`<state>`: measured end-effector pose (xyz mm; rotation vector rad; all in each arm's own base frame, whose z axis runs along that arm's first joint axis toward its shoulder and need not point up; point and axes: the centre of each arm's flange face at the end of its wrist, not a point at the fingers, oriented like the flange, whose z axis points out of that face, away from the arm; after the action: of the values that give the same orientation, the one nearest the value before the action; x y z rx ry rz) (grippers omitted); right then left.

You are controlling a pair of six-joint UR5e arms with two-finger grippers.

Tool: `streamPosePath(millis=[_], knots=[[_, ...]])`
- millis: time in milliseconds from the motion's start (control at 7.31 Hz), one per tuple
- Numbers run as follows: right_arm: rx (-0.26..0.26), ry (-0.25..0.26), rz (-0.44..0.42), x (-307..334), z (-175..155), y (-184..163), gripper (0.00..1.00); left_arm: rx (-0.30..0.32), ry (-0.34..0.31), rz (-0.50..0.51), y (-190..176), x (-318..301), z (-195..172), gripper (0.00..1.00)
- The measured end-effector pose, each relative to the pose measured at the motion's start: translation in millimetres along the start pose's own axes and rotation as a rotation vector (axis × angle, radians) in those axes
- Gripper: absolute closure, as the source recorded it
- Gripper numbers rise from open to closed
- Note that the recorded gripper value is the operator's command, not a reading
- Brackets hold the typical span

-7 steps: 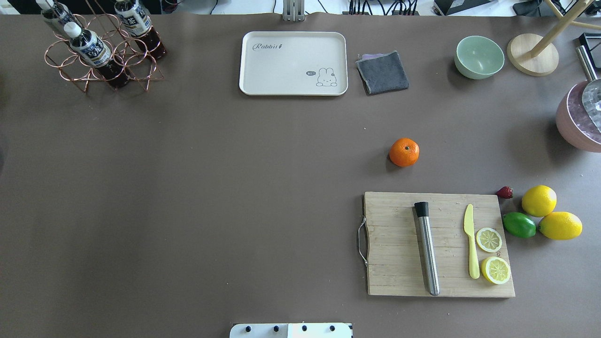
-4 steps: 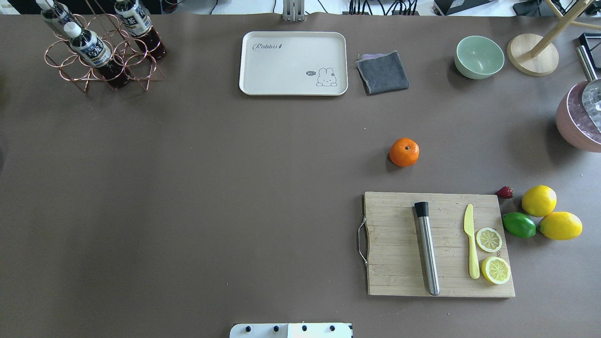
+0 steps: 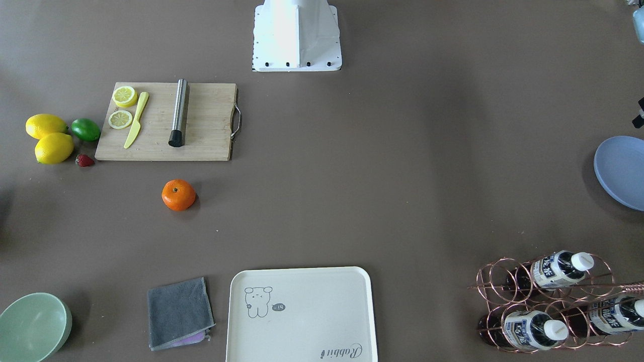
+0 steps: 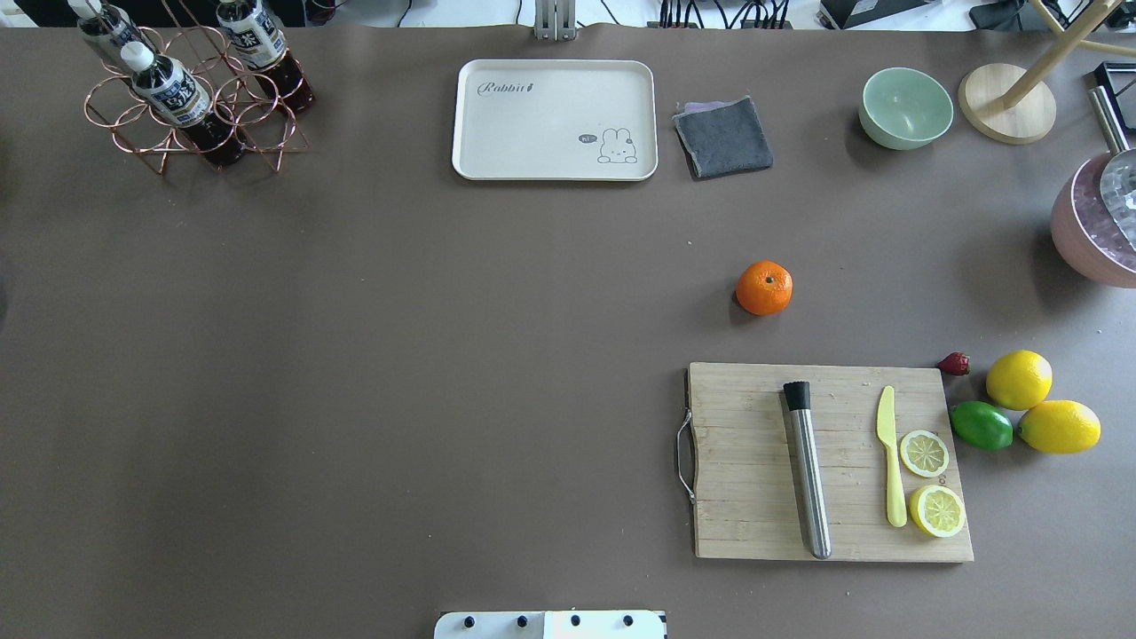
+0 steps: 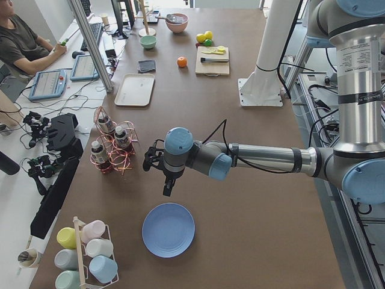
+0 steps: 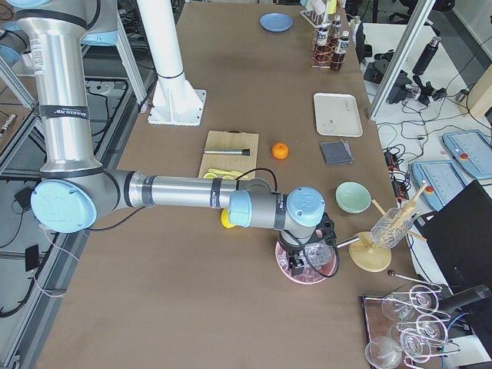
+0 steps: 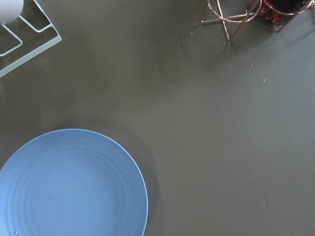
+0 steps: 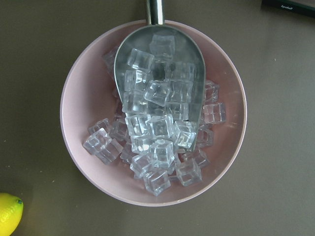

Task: Pick orange to plate

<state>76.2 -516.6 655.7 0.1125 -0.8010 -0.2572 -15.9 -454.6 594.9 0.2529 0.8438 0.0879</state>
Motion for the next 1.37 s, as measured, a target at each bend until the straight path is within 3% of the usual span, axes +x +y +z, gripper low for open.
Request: streamPosePath(millis=[1368], knots=[[-0.007,-0.002,0.012,-1.9,3.9,0.8,0.0,-0.04,-0.007,-0.033,15.3,-17.3,16.0,0.02]])
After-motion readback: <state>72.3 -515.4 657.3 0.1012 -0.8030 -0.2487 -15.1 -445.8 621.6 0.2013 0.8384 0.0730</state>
